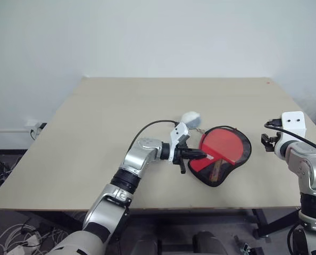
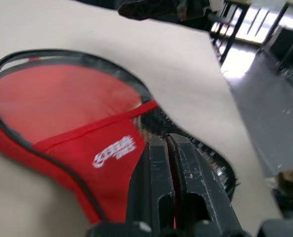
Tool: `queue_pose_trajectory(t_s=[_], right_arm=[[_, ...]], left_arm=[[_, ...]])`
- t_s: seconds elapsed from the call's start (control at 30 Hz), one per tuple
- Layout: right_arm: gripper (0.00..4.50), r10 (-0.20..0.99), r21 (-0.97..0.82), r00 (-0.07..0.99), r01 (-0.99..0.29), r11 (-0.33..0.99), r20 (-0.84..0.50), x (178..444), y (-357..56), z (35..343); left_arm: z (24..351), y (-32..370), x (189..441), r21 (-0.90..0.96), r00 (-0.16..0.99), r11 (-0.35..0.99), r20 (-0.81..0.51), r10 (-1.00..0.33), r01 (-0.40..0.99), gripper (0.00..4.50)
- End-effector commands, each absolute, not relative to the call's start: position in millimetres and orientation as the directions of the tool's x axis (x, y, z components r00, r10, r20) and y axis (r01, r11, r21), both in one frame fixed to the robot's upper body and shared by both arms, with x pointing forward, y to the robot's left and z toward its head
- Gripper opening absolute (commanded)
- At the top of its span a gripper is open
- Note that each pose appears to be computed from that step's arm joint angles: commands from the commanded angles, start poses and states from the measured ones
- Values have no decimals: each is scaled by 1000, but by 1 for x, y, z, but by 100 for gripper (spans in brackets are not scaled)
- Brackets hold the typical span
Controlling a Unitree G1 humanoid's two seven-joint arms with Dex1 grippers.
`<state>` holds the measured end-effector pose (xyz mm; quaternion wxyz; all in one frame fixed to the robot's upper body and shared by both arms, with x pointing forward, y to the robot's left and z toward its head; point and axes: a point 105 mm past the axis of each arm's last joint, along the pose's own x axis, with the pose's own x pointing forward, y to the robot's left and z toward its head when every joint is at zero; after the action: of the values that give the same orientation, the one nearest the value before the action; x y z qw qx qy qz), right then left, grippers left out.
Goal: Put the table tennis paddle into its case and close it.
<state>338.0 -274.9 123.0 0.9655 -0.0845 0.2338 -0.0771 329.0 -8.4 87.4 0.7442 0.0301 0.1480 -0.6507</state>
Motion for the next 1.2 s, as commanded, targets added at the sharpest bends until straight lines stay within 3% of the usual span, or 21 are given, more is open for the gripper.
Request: queue_pose_trajectory(t_s=[0.03,0.3,0.5,0.6,0.87,1.2], right_arm=[[360,-181,-187,905,116,976,-385,339,-275,140],[360,-172,-185,902,105,977,-395,340,-272,135],[360,-165,-183,902,97,978,-400,341,-268,132],[364,-160,-181,901,93,979,-403,342,-266,130],[364,-153,-175,899,87,981,-411,342,-262,125],[364,-152,-171,897,87,981,-414,342,-260,123]], left_arm=[[97,-3,344,-98,200,226,-224,-954,969,0],[113,22,354,-407,285,287,-66,-956,867,0],[107,41,348,-566,286,289,-97,-953,772,0],[103,49,347,-635,299,298,-110,-948,712,53],[82,51,341,-747,282,327,-193,-940,579,267],[67,30,327,-844,190,286,-222,-956,453,267]])
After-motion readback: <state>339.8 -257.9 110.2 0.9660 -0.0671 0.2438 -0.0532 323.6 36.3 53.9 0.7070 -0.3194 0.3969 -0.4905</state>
